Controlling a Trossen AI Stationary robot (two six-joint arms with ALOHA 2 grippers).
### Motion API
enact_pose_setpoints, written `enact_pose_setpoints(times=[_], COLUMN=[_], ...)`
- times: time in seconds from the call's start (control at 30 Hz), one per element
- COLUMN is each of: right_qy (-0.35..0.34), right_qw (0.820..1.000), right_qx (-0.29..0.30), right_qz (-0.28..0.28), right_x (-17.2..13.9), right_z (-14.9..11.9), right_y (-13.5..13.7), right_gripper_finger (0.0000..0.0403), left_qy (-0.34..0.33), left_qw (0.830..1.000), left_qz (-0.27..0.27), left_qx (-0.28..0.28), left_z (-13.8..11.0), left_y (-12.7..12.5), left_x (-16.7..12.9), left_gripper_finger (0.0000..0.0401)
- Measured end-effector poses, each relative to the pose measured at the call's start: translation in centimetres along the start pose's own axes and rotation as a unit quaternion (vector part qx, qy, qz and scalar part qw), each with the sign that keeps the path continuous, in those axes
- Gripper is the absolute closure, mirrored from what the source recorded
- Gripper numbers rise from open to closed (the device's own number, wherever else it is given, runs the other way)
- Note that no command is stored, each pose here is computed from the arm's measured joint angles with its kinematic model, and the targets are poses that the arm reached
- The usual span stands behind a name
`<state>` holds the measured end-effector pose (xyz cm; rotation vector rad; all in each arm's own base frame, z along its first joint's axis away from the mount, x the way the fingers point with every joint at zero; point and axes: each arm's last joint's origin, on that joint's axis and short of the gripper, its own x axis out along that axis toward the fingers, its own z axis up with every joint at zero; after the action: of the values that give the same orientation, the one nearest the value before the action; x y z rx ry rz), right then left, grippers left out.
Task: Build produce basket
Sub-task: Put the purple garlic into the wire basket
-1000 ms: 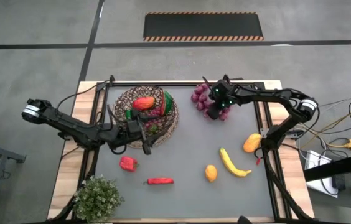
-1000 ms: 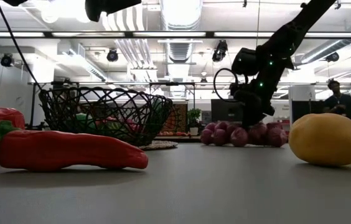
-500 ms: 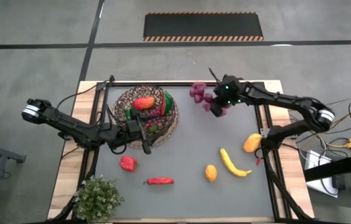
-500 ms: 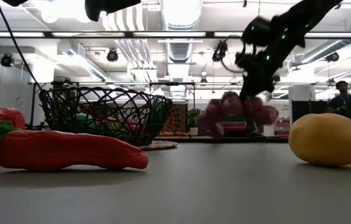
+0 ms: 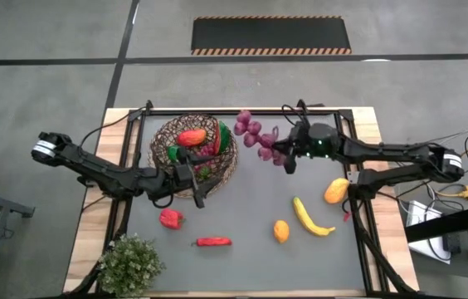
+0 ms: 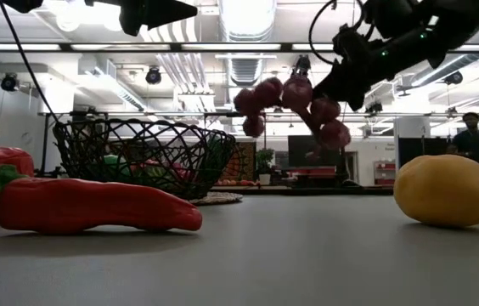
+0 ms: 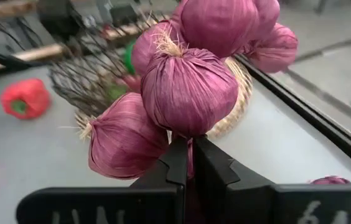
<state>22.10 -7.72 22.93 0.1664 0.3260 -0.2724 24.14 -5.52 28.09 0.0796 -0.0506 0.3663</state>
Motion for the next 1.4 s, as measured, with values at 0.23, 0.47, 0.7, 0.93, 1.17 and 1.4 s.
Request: enact_pose_setpoints(times=[0.23,0.47,0.7,0.93,1.17,1.4], right_qy=[-0.077,-0.1,-0.117,-0.13,-0.146,-0.157], right_qw=[0.996,0.993,0.991,0.99,0.987,0.986], right_qx=[-0.028,-0.043,-0.04,-0.032,-0.021,-0.02], right_qz=[0.036,0.047,0.049,0.052,0.057,0.058], right_x=[0.6,1.1,1.2,1.4,1.4,1.5], right_z=[-0.9,-0.7,-0.3,-0.2,0.1,1.0], right_y=[1.3,1.9,1.9,2.0,2.1,2.2], right_gripper_finger=[0.0391,0.039,0.039,0.039,0.039,0.039], left_qy=[0.02,0.028,0.052,0.034,0.034,0.016], left_qw=[1.0,0.998,0.994,0.992,0.987,0.989], left_qz=[-0.002,-0.004,-0.012,-0.025,-0.032,-0.028], left_qx=[0.017,0.054,0.093,0.121,0.156,0.141], left_z=[-0.2,-0.4,-0.9,-0.7,-0.9,-1.5], left_y=[0.1,0.2,0.3,0.4,0.8,1.8], left_x=[-0.2,-0.3,-0.6,-0.6,-1.3,-2.7], left_gripper_finger=[0.0088,0.0088,0.0088,0.0088,0.0088,0.0088])
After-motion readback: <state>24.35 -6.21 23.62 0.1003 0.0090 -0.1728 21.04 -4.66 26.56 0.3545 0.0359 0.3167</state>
